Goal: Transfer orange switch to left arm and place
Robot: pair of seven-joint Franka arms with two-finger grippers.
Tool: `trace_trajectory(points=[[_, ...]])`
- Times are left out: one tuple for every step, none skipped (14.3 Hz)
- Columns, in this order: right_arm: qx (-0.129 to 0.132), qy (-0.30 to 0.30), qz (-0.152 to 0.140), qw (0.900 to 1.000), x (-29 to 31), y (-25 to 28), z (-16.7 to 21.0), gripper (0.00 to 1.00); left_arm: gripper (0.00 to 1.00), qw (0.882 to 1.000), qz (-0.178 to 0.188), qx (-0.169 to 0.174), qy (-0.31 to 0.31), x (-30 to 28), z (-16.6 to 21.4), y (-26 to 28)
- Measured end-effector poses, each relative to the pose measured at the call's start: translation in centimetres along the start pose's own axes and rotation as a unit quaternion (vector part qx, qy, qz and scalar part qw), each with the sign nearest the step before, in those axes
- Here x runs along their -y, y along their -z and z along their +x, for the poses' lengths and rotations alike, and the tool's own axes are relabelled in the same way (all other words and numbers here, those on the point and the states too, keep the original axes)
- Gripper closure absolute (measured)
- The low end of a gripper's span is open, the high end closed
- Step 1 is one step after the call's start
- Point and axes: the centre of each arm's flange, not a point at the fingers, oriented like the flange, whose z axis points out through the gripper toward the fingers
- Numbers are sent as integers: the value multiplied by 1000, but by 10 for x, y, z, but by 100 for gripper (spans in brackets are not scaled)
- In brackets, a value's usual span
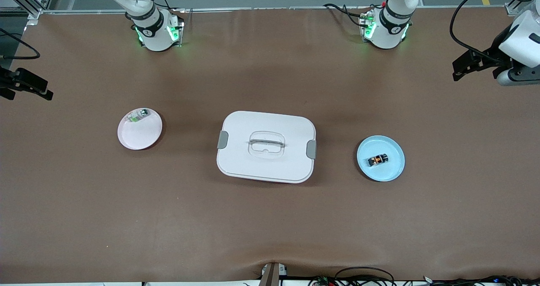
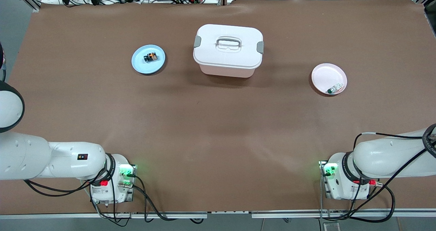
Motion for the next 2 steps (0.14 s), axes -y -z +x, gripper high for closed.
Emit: trace_trajectory(points=[[0,0,0,1000,0,0,0,0,0,1000,0,0,0,0,0,0],[0,0,0,1000,0,0,0,0,0,1000,0,-1,0,0,0,1]])
